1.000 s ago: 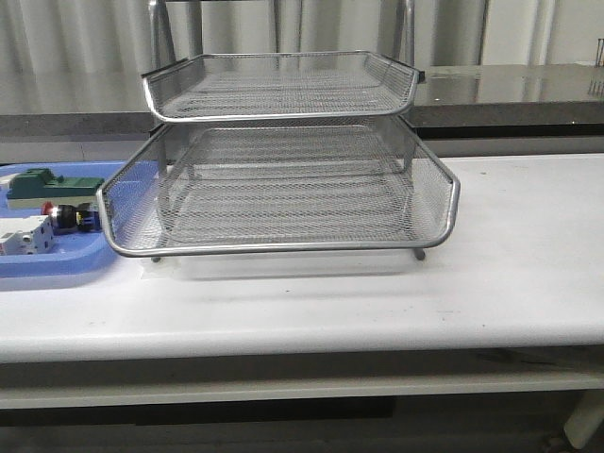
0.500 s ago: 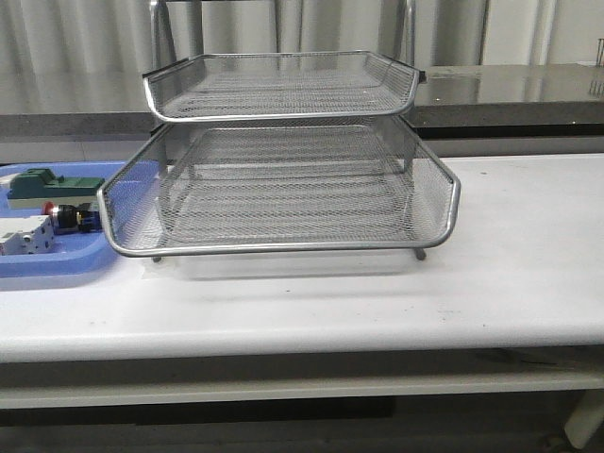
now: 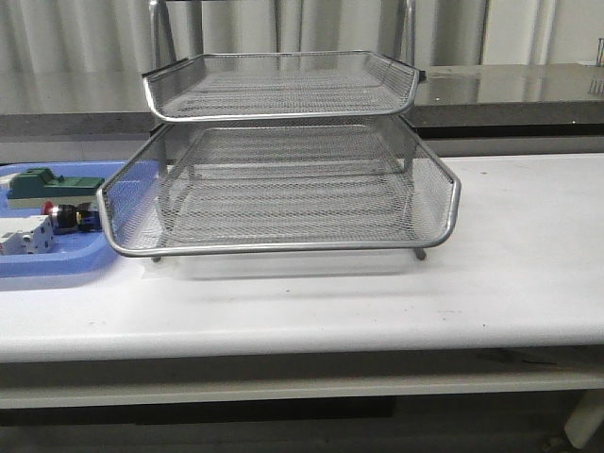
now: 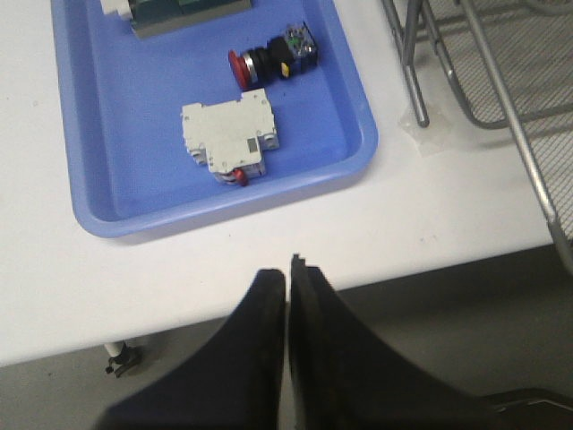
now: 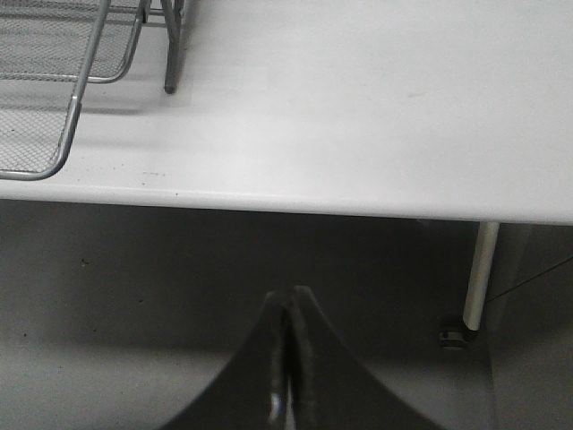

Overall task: Place button on rack with both arms
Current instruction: 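Move the left gripper over the red-capped push button in the blue tray, then lower the left gripper and grasp the red-capped push button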

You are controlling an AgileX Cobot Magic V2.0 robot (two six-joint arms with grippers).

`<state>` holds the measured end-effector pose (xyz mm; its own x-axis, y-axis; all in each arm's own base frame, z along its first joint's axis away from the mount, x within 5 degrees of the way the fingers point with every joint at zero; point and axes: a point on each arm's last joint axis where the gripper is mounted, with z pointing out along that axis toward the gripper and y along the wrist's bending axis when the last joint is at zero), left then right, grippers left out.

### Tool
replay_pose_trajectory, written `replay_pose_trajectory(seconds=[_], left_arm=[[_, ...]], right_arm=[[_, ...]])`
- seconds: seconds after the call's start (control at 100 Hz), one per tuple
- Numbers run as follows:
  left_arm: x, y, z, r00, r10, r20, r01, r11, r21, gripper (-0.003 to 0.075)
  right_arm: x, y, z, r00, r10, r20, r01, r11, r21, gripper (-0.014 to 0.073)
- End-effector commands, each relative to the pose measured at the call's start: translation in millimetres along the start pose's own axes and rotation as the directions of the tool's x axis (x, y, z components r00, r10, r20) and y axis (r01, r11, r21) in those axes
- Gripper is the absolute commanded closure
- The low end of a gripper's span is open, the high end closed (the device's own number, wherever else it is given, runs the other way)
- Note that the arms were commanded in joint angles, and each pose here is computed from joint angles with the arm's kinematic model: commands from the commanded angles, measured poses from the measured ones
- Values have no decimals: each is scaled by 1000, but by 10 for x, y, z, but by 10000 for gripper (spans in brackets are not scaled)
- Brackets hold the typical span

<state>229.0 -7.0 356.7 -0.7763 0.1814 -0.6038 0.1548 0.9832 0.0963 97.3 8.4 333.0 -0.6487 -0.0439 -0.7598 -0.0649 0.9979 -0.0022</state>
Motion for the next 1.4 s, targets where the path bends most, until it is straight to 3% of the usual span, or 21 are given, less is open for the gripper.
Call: replay_pose_trajectory(seconds=[0.0, 0.12, 0.23, 0.31, 0.56, 0.78, 0.9, 1.08, 1.39], left_arm=[[-102, 5, -92, 998, 14, 64, -14, 1000, -3, 664], [-94, 9, -49, 999, 24, 35, -24, 1000, -5, 497], [-87, 27, -49, 999, 38, 27, -38, 999, -24, 269], [-89, 28, -49, 999, 40, 28, -39, 999, -26, 187], [-137, 21, -45, 996, 30, 79, -29, 999, -19, 183], [-375, 58, 93, 966, 235, 108, -231, 972, -48, 183], [-602, 93, 340, 937, 345, 49, -343, 939, -32, 183], [-960, 149, 773, 854, 520, 19, -520, 854, -21, 183], [-1348, 204, 1475, 765, 643, -25, -643, 766, 32, 181]], right_arm=[[-128, -12, -80, 996, -9, 90, 8, 1000, 10, 666], [-128, -11, -80, 996, -8, 90, 7, 1000, 9, 666], [-128, -11, -80, 996, -8, 90, 7, 1000, 9, 666], [-128, -11, -80, 996, -8, 90, 7, 1000, 9, 666], [-128, -11, -80, 996, -8, 90, 7, 1000, 9, 666], [-128, -11, -80, 996, -8, 90, 7, 1000, 9, 666], [-128, -11, -80, 996, -8, 90, 7, 1000, 9, 666], [-128, -11, -80, 996, -8, 90, 7, 1000, 9, 666], [-128, -11, -80, 996, -8, 90, 7, 1000, 9, 666]])
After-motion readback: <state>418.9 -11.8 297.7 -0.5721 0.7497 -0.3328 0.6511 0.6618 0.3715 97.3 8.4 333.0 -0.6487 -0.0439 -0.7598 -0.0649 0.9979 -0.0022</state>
